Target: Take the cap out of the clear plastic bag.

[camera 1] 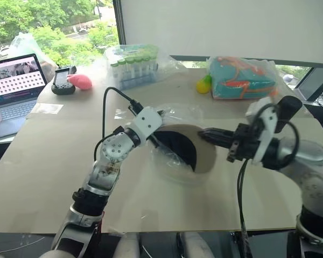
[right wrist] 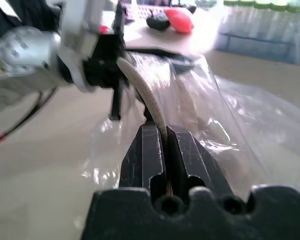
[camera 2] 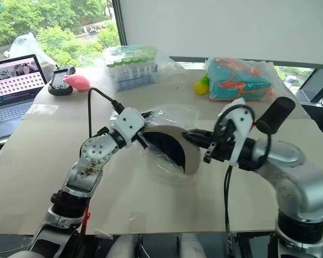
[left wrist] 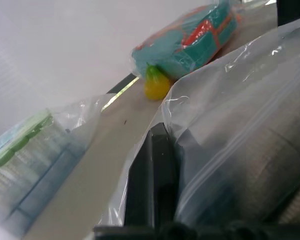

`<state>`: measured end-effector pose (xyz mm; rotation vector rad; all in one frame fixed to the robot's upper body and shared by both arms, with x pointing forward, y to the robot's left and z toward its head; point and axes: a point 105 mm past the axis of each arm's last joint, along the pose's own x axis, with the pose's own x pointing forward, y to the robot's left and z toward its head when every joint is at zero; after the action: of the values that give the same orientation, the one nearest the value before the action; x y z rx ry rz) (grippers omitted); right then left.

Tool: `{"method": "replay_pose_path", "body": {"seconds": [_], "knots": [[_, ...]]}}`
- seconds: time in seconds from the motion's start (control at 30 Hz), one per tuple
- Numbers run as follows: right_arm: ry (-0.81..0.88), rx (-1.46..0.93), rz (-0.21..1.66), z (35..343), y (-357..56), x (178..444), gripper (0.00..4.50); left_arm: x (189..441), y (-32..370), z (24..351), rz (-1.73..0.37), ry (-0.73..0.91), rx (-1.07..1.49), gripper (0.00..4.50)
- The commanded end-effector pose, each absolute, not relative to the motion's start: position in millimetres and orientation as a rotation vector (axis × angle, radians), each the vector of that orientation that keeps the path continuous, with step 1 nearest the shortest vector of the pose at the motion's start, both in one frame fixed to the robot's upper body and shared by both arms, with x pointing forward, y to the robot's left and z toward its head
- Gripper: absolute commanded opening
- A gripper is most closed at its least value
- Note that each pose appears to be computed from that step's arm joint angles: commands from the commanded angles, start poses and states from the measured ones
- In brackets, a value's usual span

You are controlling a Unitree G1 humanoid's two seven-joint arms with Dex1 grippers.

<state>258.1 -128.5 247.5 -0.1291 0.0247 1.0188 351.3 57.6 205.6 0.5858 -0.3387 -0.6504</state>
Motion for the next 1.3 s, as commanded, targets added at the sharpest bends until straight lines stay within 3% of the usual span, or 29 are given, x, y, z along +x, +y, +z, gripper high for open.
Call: {"method": "replay_pose_path", "body": {"seconds": [0.03, 0.3, 0.6, 0.7, 0.83, 1.0, 1.3], "knots": [[-0.118, -0.096, 1.13, 287, -137, 230, 0.12, 359, 73, 194, -0.599, -0.282, 0.593, 0.0], [-0.218, 0.161, 1.211, 313, -144, 218, 0.12, 359, 70, 194, -0.606, -0.289, 0.591, 0.0], [-0.362, 0.424, 1.182, 336, -155, 224, 0.12, 360, 71, 194, -0.607, -0.296, 0.596, 0.0], [-0.263, 0.303, 1.156, 318, -141, 229, 0.12, 360, 71, 194, -0.607, -0.297, 0.598, 0.0], [-0.038, -0.078, 1.102, 268, -108, 239, 0.12, 359, 70, 193, -0.612, -0.296, 0.599, 0.0], [0.049, -0.288, 1.105, 233, -83, 240, 0.12, 356, 62, 193, -0.646, -0.304, 0.598, 0.0], [0.0, -0.315, 1.142, 233, -55, 238, 0.12, 364, 2, 209, -0.815, -0.369, 0.596, 0.0]]}}
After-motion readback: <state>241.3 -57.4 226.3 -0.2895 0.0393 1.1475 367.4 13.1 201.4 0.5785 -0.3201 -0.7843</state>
